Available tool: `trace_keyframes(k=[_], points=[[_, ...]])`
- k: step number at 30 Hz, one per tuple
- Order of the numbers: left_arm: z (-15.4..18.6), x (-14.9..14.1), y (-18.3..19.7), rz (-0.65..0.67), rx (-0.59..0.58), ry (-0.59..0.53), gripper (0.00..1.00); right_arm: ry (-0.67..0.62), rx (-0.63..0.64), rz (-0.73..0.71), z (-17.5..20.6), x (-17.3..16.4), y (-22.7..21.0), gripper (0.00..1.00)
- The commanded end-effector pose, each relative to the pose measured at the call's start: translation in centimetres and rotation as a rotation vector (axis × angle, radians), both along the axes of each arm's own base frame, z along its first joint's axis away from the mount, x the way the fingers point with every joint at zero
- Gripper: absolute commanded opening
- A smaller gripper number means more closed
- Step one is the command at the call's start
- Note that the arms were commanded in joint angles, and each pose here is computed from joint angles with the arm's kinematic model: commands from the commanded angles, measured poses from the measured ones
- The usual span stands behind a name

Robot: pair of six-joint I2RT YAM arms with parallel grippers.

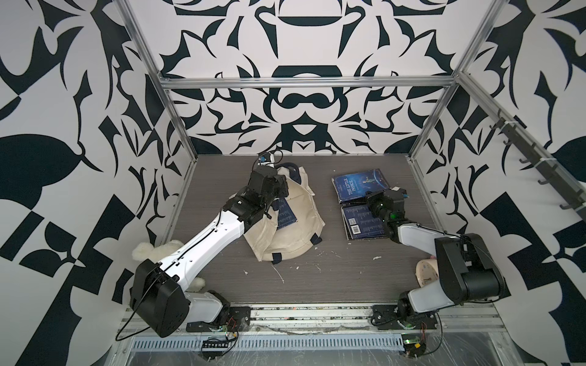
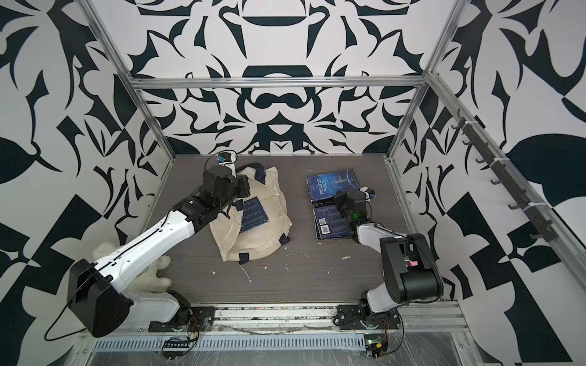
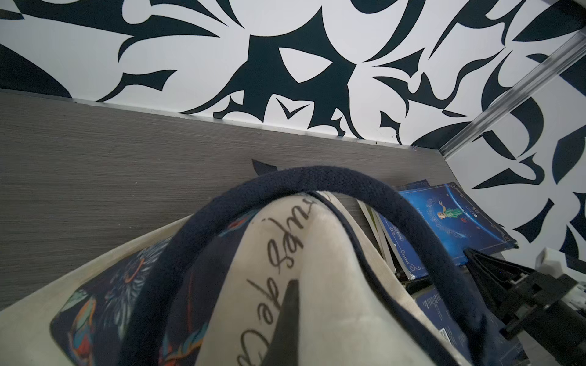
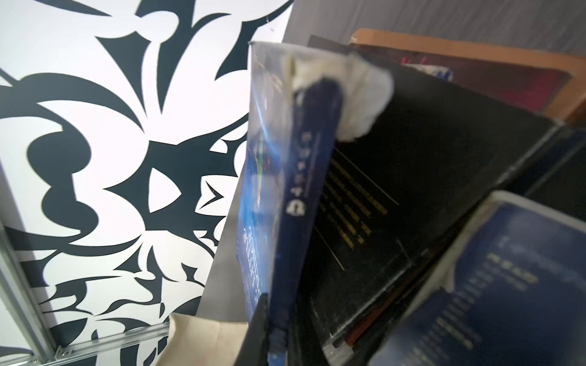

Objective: Take out the books from the canvas bag
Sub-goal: Place the book on the book.

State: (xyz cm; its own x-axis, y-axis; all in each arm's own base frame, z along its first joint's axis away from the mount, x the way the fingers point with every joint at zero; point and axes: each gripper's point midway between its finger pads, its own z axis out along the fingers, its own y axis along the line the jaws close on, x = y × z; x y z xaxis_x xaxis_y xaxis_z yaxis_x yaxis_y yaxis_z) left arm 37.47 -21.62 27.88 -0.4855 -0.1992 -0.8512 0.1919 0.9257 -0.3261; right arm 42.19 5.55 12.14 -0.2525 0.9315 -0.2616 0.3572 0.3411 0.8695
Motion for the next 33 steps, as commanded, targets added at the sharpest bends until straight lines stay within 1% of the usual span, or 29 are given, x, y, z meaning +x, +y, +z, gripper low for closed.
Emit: trace_keyframes(k=[1, 4, 6, 9, 10, 14, 18, 21, 25, 28, 30, 33], points=[[2.6, 0.1, -0.2, -0.011, -0.055, -0.078, 0.0, -0.006, -0.003, -0.029, 0.8, 0.3, -0.5, 0.0], [2.6, 0.1, -0.1, -0.01, -0.054, -0.078, 0.0, 0.013, 0.007, -0.034, 0.7, 0.1, -0.5, 0.0], [2.5, 0.1, -0.1, -0.01, -0.051, -0.076, 0.0, 0.042, -0.002, -0.036, 0.7, -0.2, -0.6, 0.04], [2.6, 0.1, -0.2, -0.011, -0.05, -0.078, 0.0, 0.067, -0.016, -0.046, 0.5, -0.7, -0.9, 0.16], [2.6, 0.2, -0.2, -0.011, -0.049, -0.077, 0.0, 0.064, -0.018, -0.045, 0.6, -0.7, -0.9, 0.22], [2.5, 0.1, -0.2, -0.014, -0.051, -0.073, 0.0, 0.061, -0.032, -0.006, 1.0, -0.4, -0.4, 0.41], [2.5, 0.1, -0.2, -0.015, -0.049, -0.072, 0.0, 0.082, -0.031, 0.021, 1.0, -0.1, 0.1, 0.5], [2.6, 0.1, -0.2, -0.015, -0.048, -0.072, 0.0, 0.07, -0.034, 0.027, 1.4, 0.0, 0.1, 0.55], [2.6, 0.1, -0.3, -0.019, -0.049, -0.072, 0.0, 0.078, -0.048, 0.024, 1.6, 0.5, 0.0, 0.59], [2.6, 0.1, -0.3, -0.021, -0.05, -0.07, 0.0, 0.087, -0.045, 0.031, 1.3, 1.3, 0.2, 0.6], [2.6, 0.1, -0.4, -0.023, -0.051, -0.069, 0.0, 0.093, -0.017, 0.042, 1.5, 1.6, 0.5, 0.6], [2.5, 0.0, -0.3, -0.023, -0.048, -0.068, 0.0, 0.072, -0.024, 0.021, 2.4, 1.0, 0.0, 0.6]])
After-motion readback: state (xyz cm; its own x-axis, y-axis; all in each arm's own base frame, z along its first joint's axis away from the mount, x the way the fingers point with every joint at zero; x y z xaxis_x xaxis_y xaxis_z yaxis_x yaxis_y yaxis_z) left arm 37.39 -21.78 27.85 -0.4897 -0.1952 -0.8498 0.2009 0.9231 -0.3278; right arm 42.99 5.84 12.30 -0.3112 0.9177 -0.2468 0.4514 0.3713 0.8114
